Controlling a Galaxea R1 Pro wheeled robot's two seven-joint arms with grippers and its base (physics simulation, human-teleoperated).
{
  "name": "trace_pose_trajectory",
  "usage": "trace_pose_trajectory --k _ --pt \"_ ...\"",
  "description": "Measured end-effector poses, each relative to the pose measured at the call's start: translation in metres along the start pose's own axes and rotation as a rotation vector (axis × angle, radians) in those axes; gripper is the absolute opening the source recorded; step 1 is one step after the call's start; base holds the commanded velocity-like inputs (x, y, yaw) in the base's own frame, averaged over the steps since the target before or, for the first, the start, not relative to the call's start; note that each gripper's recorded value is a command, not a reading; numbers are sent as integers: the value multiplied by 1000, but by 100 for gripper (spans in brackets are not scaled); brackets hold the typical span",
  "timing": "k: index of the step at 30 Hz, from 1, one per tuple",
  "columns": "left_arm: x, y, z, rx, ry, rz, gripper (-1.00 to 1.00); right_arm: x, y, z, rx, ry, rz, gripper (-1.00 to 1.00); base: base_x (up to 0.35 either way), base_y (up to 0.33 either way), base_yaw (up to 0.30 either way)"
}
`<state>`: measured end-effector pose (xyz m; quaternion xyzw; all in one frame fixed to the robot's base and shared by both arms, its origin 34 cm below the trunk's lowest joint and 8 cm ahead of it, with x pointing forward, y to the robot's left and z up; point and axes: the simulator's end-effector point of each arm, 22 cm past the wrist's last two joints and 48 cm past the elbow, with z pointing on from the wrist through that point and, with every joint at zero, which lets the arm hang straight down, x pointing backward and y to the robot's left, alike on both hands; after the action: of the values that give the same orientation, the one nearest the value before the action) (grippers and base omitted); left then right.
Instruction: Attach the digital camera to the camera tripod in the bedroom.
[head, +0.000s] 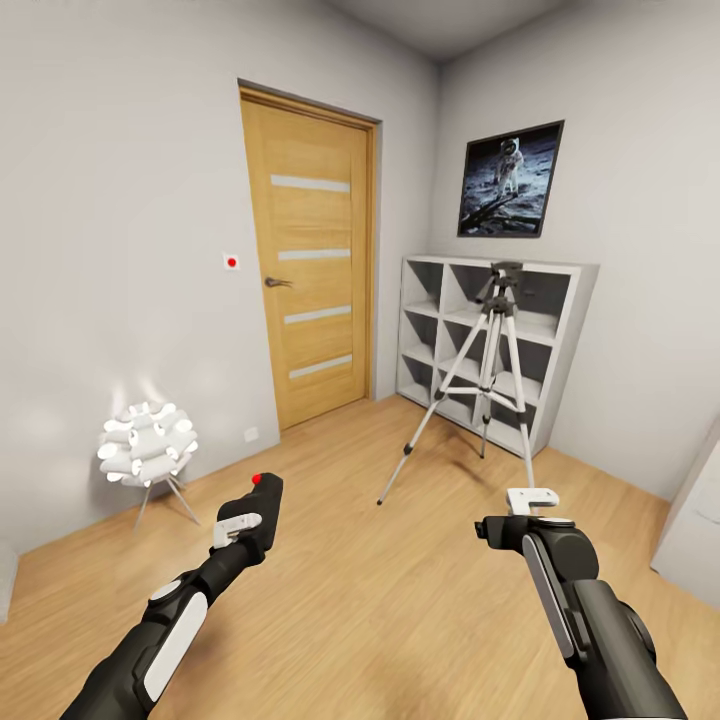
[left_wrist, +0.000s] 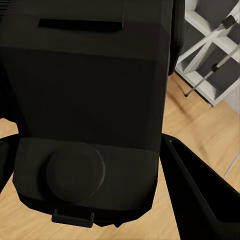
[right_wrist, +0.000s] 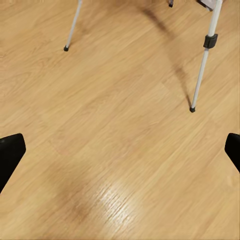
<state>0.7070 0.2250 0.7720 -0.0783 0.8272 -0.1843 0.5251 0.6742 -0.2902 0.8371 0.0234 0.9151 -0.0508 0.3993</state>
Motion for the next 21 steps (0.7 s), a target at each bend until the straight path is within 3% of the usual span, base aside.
trace_pose_trajectory --k 21 --pt "-32 -16 -12 5 -3 -2 -100 -26 -2 -23 0 5 0 100 0 0 0"
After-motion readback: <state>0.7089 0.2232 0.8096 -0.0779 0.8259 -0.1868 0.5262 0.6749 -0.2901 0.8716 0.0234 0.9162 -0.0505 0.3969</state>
